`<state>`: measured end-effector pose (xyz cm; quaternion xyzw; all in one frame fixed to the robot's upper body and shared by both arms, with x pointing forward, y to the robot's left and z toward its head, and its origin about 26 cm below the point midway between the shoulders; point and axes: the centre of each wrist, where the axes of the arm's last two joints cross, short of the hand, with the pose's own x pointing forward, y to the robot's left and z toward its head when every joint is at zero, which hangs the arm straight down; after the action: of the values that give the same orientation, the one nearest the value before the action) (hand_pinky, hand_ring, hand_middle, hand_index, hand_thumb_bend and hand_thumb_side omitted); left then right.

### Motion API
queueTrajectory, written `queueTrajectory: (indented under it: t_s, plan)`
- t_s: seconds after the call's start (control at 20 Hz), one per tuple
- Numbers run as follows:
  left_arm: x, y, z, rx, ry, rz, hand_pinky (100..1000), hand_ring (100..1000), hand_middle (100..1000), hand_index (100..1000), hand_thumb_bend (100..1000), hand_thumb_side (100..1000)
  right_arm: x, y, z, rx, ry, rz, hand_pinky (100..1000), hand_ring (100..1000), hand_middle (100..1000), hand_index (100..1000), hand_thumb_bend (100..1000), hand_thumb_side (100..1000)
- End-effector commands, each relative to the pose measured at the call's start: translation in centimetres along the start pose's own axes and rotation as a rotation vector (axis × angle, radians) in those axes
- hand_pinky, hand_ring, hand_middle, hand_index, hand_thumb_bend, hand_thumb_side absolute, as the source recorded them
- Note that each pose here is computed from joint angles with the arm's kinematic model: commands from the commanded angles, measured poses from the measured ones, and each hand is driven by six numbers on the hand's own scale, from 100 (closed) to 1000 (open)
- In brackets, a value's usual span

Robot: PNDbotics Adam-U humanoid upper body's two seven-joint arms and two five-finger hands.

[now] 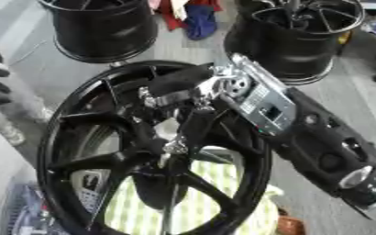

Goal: Pull the pin out of the wheel hub.

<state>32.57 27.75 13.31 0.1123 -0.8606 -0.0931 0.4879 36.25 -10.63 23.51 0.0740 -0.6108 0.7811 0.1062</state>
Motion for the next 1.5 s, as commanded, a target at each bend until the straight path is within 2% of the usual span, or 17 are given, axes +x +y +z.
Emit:
queueTrajectory:
  t_s: [0.05,0.3,0.35,0.45,0.5,0.6,0.65,0.8,1.0,1.05,1.1,1.35,1.4,1.5]
  plan:
    - [0.7,0.1,-0.5,-0.005,-0.03,-0.001,450,591,629,741,263,593,1.1,-1.7,0.7,-0.009,-0.034,0.073,316,399,411,554,100,100]
    - [0.7,0.1,-0.5,-0.003,-0.03,-0.001,450,591,629,741,263,593,1.6,-2.4,1.1,-0.026,-0.03,0.084,301,387,392,541,100,100]
    - [0.7,0.1,-0.5,-0.003,-0.03,-0.002,450,592,629,741,263,593,1.6,-2.6,1.1,-0.03,-0.03,0.086,325,406,416,573,100,100]
    - [0.7,0.2,-0.5,-0.003,-0.031,-0.002,450,592,630,741,263,593,1.6,-2.7,1.3,-0.041,-0.028,0.079,477,517,557,724,100,100]
    - [0.7,0.2,-0.5,-0.003,-0.031,-0.002,451,592,630,741,263,593,1.6,-2.6,1.3,-0.029,-0.023,0.073,612,643,681,834,140,130]
    - [0.7,0.2,-0.5,-0.003,-0.031,-0.002,451,592,630,741,263,594,1.3,-2.3,1.4,0.025,-0.003,0.073,739,793,790,943,232,189]
    - [0.7,0.2,-0.5,-0.003,-0.031,-0.003,450,592,630,741,263,594,1.1,-2.2,1.5,0.051,0.01,0.072,791,845,835,964,267,207]
    - [0.7,0.2,-0.5,-0.001,-0.03,-0.004,451,592,630,741,263,594,0.2,-1.4,1.9,0.099,0.062,0.075,857,912,890,981,295,238]
    - [0.7,0.2,-0.5,-0.001,-0.031,-0.004,451,592,630,741,262,594,-0.8,-1.0,2.6,0.11,0.115,0.081,885,929,900,982,294,259]
    - [0.7,0.2,-0.5,-0.001,-0.03,-0.004,451,592,630,742,261,589,-1.0,-1.0,2.7,0.109,0.122,0.081,890,932,902,983,264,256]
    - [0.7,0.2,-0.5,-0.001,-0.029,-0.004,451,592,630,742,262,594,-1.1,-1.0,2.8,0.107,0.129,0.08,892,933,903,983,297,269]
    - [0.7,0.2,-0.5,0.0,-0.028,-0.004,451,592,629,742,262,594,-1.5,-1.0,2.9,0.103,0.147,0.077,892,934,903,984,297,272]
    - [0.7,0.2,-0.4,0.001,-0.027,-0.004,451,592,629,742,260,595,-1.6,-1.0,3.0,0.103,0.15,0.077,880,929,897,985,297,296]
    - [0.6,0.3,-0.4,0.002,-0.026,-0.005,451,592,630,742,260,595,-2.2,-0.9,3.8,0.08,0.201,0.058,876,925,896,984,293,298]
